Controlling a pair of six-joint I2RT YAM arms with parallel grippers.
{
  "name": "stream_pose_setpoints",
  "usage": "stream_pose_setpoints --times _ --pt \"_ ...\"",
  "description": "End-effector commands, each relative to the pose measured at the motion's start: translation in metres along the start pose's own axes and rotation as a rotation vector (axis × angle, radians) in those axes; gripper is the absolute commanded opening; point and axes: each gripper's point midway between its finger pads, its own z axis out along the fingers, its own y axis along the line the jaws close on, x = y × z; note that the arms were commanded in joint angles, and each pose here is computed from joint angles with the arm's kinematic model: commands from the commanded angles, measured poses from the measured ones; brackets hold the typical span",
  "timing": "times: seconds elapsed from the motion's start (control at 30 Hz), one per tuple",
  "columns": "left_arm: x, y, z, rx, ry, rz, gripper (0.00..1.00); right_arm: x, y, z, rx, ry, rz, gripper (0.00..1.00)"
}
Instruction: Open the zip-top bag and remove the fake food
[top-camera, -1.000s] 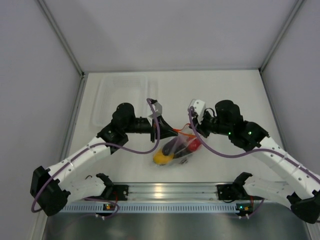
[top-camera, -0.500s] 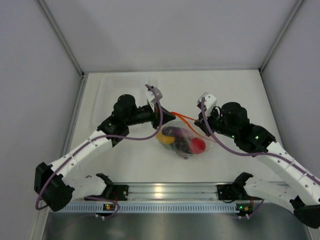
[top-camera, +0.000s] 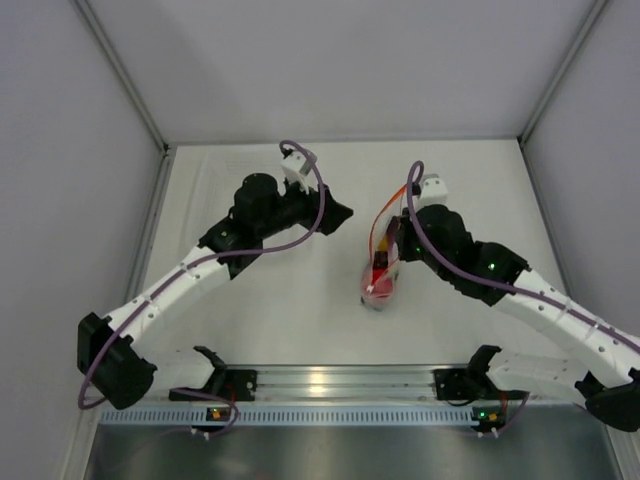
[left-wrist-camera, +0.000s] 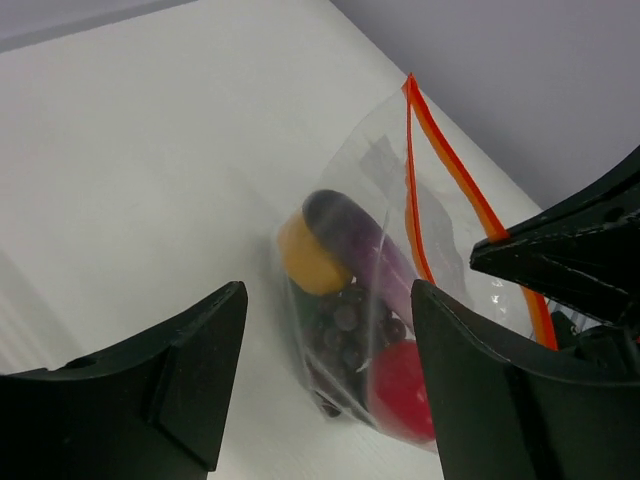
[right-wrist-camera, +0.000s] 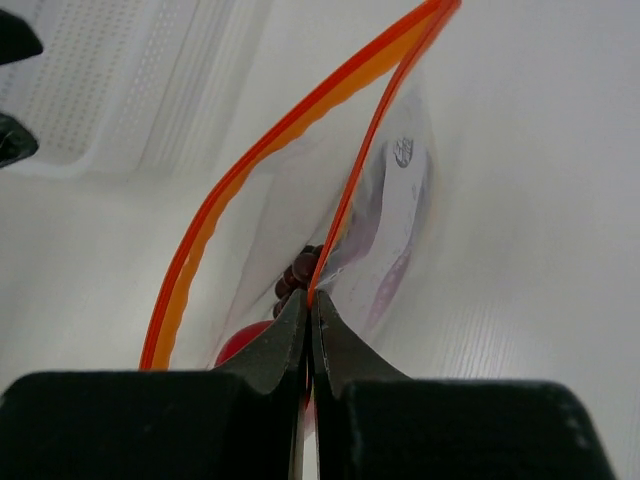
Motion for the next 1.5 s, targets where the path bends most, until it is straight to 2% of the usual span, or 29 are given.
stream_pose_setpoints --times 0.0,0.17,0.27,0.37,0.53,0.6,0.63,0.7,0.8,0.9,1.1,1.23,1.3,1.43,1.47 --pt "-0.012 -0.014 -0.022 -0.052 -0.078 -0.112 0.73 -0.039 0.007 0.000 0.067 -0.152 0.155 0.00" --pt "0.006 -0.010 -0.014 -0.143 -0.004 -0.131 0.74 -0.041 0.028 0.010 0.049 -0.157 0.146 0.00" --pt "0.015 -0.019 0.001 -0.084 0.057 -0.146 0.73 -0.045 0.038 0.009 0.030 -0.170 0.142 0.00" --pt "0.024 -0.018 0.011 -0.096 0.089 -0.157 0.72 -0.049 0.040 0.008 0.024 -0.186 0.151 0.00" --pt "0.040 -0.022 0.021 -0.076 0.137 -0.164 0.65 -0.053 0.043 0.008 0.027 -0.179 0.129 0.00" --pt "0.044 -0.012 0.022 -0.129 0.145 -0.160 0.53 -0.052 0.044 0.010 0.033 -0.173 0.112 0.00" --pt "0.045 -0.007 0.022 -0.165 0.148 -0.158 0.29 -0.052 0.038 0.010 0.060 -0.174 0.103 0.00" --pt "0.055 0.020 0.015 -0.311 0.169 -0.142 0.00 -0.050 0.028 0.007 0.103 -0.169 0.064 0.00" --pt "0.058 0.039 0.000 -0.423 0.172 -0.119 0.00 -0.039 -0.001 0.000 0.227 -0.127 -0.046 0.00" --pt "0.064 0.044 -0.012 -0.451 0.197 -0.098 0.00 -0.030 -0.031 -0.013 0.344 -0.085 -0.137 0.00" --pt "0.059 0.044 -0.003 -0.431 0.210 -0.112 0.00 -0.058 -0.085 -0.065 0.601 -0.112 -0.245 0.00" --pt "0.059 0.054 0.002 -0.492 0.191 -0.149 0.00 -0.073 -0.096 -0.079 0.713 -0.084 -0.358 0.00" --pt "0.062 0.060 0.001 -0.516 0.189 -0.167 0.00 -0.077 -0.097 -0.080 0.736 -0.077 -0.382 0.00" --pt "0.088 0.054 0.012 -0.455 0.253 -0.212 0.00 -0.044 -0.073 -0.047 0.591 0.022 -0.410 0.00" --pt "0.106 0.055 0.014 -0.443 0.287 -0.223 0.00 -0.039 -0.063 -0.036 0.550 0.008 -0.383 0.00"
